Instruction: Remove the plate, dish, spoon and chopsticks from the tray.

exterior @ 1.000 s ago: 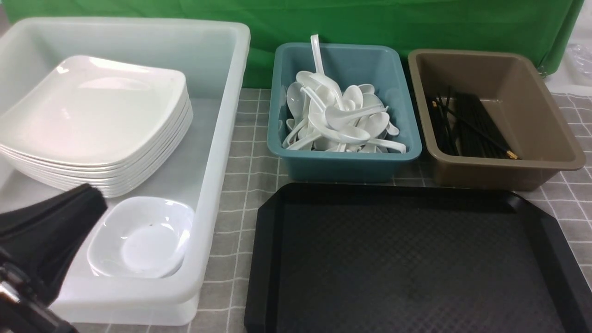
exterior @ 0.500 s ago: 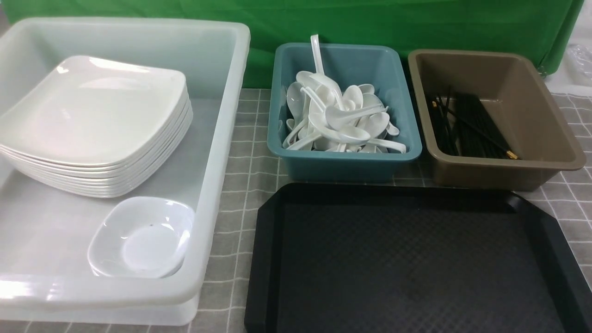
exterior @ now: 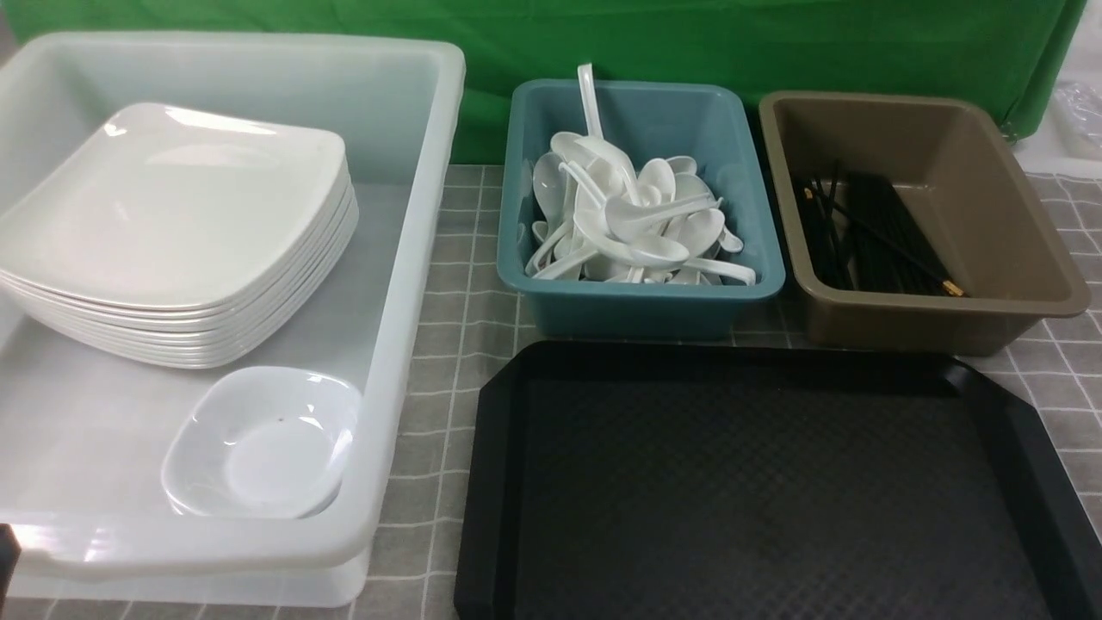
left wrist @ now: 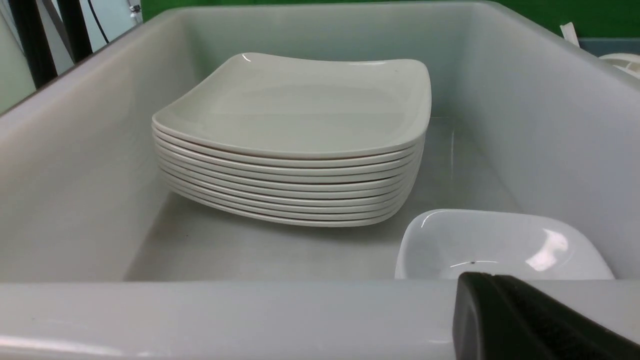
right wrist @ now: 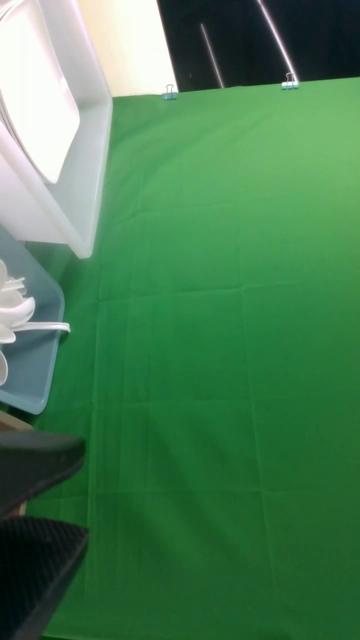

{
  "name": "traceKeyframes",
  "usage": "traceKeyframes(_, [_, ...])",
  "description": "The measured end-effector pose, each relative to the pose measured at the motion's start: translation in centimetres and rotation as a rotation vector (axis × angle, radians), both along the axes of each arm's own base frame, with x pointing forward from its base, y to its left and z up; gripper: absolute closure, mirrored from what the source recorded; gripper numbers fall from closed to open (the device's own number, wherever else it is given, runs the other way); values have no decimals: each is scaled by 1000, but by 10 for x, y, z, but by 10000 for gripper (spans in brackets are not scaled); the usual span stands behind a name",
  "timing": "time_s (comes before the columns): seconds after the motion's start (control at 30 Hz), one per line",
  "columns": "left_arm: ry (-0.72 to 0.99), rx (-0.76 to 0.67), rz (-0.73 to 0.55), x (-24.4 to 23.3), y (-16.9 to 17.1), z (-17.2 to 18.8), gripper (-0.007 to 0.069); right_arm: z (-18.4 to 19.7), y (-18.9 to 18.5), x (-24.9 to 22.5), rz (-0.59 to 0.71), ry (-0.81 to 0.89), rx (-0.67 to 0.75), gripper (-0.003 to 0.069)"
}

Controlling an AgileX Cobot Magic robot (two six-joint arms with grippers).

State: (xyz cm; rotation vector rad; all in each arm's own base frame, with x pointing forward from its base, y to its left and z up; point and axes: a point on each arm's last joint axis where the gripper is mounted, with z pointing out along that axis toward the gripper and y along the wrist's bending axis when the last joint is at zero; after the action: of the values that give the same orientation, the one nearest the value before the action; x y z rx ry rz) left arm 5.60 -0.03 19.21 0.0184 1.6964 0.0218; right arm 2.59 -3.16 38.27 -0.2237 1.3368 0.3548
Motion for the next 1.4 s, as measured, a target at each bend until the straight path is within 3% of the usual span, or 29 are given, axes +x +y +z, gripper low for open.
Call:
traceKeyframes(0.77, [0, 0, 0, 0, 0, 0, 623, 0, 1, -1, -2, 3, 4, 424])
traceKeyframes(0.9, [0, 0, 0, 0, 0, 0, 623, -8, 22, -7, 218, -7, -115, 424])
traceKeyframes(0.93, [0, 0, 0, 0, 0, 0, 623, -8, 22, -7, 218, -7, -115, 424])
traceKeyframes(1.0, [0, 0, 0, 0, 0, 0, 623, -11, 37, -11, 350, -83, -147, 424])
traceKeyframes(1.4, [0, 1, 0, 0, 0, 0, 623, -30, 65, 5, 430, -24, -133, 422])
